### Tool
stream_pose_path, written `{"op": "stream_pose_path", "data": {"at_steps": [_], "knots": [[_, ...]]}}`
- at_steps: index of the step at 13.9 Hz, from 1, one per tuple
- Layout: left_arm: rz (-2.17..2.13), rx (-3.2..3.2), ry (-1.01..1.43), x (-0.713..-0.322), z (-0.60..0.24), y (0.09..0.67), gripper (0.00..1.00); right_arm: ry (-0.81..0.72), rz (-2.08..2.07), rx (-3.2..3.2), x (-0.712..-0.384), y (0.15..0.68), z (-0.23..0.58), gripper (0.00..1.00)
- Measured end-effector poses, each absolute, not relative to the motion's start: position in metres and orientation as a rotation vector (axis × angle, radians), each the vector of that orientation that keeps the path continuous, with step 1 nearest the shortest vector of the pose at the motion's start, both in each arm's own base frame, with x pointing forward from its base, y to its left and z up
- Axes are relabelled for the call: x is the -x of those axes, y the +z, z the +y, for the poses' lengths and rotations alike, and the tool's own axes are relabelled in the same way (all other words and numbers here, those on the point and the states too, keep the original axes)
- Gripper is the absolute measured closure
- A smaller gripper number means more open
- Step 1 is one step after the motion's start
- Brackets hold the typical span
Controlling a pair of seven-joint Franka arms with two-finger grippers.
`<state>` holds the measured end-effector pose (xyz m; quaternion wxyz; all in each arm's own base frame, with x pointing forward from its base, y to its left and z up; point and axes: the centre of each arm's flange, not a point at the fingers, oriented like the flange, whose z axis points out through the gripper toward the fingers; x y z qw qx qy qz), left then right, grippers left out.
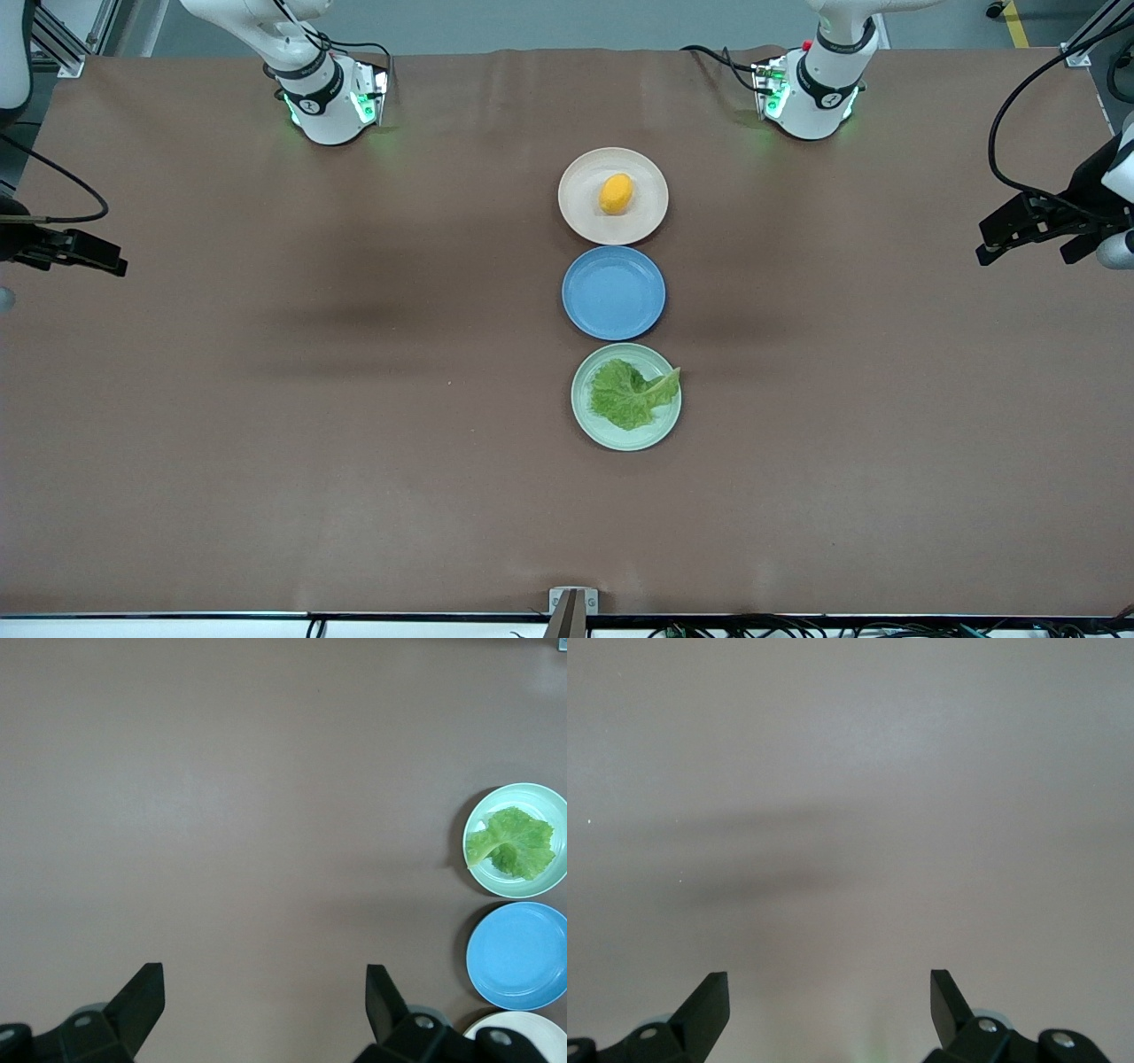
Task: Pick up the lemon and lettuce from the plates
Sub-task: 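Start moving the left gripper toward the green plate with lettuce, then lower the open left gripper over the lettuce leaf on the green plate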
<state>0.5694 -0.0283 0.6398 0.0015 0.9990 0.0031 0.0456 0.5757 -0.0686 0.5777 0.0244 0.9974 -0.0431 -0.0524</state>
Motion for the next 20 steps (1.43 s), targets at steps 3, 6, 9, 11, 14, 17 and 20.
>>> {"op": "stream_pose_path", "data": {"at_steps": [3, 6, 9, 11, 14, 17, 20], "knots": [[0.01, -3.135, 0.143, -0.569, -0.028, 0.64, 0.0, -0.163, -0.147, -3.084, -0.58, 0.576, -0.074, 0.0], [0.014, -3.136, 0.138, -0.569, -0.027, 0.639, 0.0, -0.213, -0.149, -3.083, -0.578, 0.574, -0.073, 0.0], [0.034, -3.135, 0.107, -0.571, -0.029, 0.632, 0.0, -0.222, -0.144, -3.084, -0.577, 0.579, -0.071, 0.0], [0.023, -3.105, 0.061, -0.576, -0.04, 0.617, 0.0, -0.242, -0.142, -3.089, -0.575, 0.578, -0.069, 0.0], [0.058, -3.069, -0.039, -0.587, -0.081, 0.585, 0.0, -0.241, -0.143, -3.112, -0.575, 0.579, -0.067, 0.0], [0.113, -3.073, -0.151, -0.595, -0.134, 0.542, 0.0, -0.222, -0.148, -3.116, -0.573, 0.58, -0.069, 0.0], [0.209, -3.067, -0.168, -0.606, -0.185, 0.499, 0.0, -0.196, -0.148, -3.121, -0.566, 0.584, -0.069, 0.0]]}}
